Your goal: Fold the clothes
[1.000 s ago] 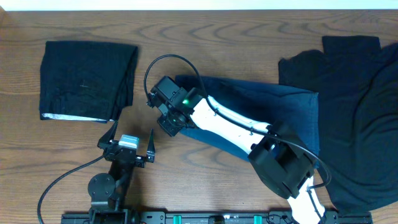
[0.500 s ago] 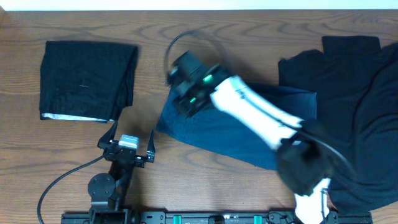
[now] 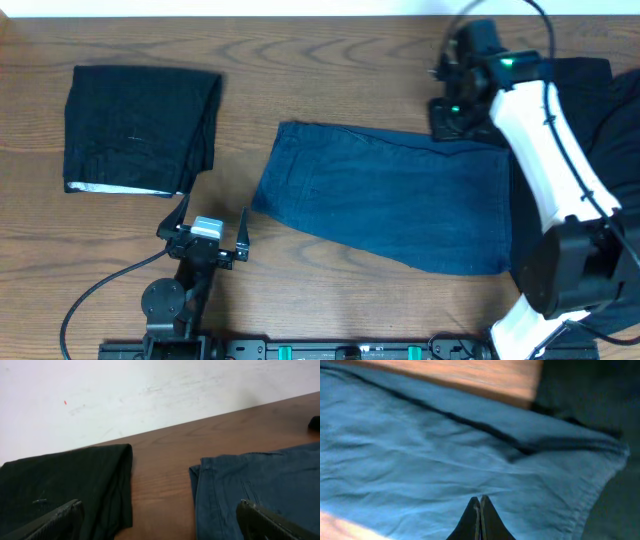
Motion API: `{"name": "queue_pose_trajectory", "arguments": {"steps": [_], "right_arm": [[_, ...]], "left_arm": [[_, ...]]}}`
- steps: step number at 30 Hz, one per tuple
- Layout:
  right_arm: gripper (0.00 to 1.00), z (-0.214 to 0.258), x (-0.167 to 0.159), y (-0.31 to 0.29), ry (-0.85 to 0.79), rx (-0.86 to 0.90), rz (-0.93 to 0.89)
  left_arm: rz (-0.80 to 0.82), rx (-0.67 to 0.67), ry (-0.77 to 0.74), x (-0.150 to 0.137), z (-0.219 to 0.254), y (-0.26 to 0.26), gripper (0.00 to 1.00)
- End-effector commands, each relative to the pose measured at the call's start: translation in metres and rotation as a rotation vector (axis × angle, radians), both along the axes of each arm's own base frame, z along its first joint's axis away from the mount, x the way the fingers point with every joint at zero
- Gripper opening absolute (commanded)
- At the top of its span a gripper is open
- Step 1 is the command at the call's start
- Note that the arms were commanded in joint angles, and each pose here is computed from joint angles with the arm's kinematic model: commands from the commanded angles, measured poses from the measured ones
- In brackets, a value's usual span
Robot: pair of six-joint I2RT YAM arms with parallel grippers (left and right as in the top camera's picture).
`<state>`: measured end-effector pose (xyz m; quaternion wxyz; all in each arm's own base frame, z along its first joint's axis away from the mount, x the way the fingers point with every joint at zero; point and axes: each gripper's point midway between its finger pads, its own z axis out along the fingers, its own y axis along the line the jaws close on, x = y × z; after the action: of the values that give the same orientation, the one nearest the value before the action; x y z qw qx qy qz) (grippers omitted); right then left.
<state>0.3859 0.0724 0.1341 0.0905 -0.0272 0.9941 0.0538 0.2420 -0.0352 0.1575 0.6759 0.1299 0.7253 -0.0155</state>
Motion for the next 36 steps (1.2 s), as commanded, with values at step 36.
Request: {"name": "queue_pose_trajectory", "arguments": {"steps": [36], "right_arm": [[0.01,-0.150,-0.040,0.109,-0.064,0.091,0.162]], "left_arm": [[-0.015,0.012,0.048,-0.001,-0.016,-0.003,0.98]]}}
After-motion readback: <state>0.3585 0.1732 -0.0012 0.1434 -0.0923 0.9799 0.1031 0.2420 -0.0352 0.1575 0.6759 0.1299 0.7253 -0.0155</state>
